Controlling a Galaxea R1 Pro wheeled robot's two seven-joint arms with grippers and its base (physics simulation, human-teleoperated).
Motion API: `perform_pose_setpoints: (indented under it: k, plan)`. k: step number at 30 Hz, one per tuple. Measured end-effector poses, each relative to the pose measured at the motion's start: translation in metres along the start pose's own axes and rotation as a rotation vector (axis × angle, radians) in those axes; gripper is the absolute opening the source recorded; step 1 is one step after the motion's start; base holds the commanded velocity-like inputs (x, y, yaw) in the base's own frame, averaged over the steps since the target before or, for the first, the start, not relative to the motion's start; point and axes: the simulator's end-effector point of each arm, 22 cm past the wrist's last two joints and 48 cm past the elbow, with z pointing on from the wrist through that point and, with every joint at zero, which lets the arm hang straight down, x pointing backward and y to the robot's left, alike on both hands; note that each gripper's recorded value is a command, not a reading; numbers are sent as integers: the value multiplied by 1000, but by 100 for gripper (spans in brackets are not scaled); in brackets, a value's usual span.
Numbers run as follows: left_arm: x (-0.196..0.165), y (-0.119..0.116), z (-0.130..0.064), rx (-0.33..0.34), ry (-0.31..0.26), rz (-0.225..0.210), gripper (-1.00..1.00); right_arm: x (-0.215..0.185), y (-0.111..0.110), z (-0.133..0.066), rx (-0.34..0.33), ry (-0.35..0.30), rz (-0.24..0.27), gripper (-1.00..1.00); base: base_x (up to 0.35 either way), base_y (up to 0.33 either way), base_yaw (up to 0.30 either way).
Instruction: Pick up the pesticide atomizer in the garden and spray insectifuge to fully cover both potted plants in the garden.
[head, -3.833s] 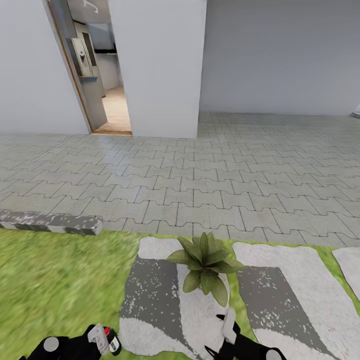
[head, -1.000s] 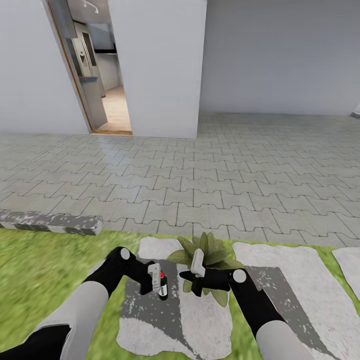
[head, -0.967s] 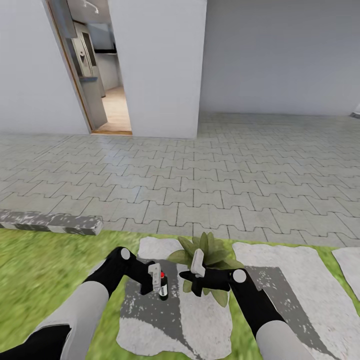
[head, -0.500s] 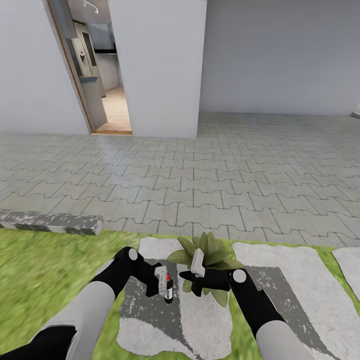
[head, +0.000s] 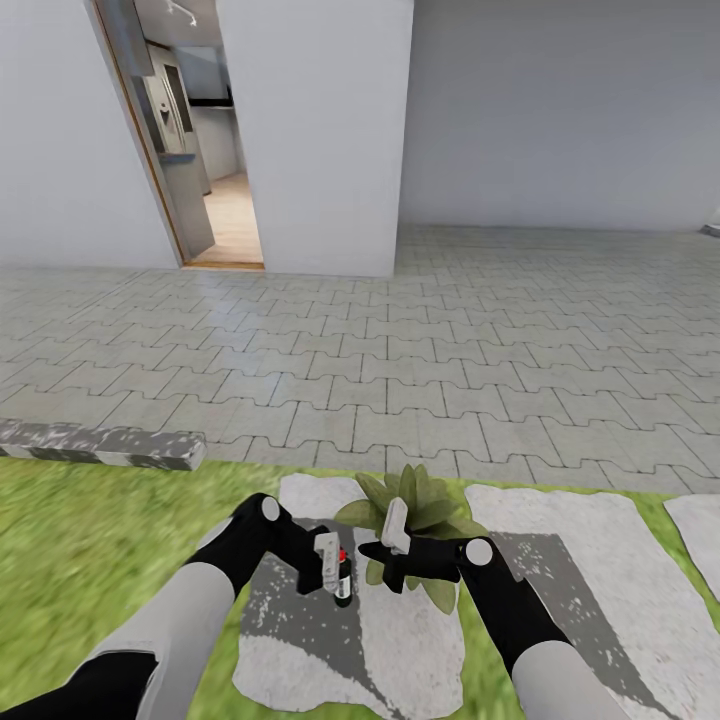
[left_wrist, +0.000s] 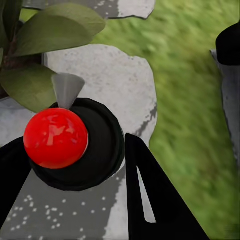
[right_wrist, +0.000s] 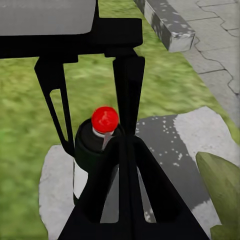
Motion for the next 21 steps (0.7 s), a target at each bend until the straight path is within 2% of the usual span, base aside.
perform_pose_setpoints:
  k: [21]
  plan:
    - [-10, -1, 3, 1, -16, 5, -100, 0, 0, 0, 0, 0, 0, -100, 0, 0, 0]
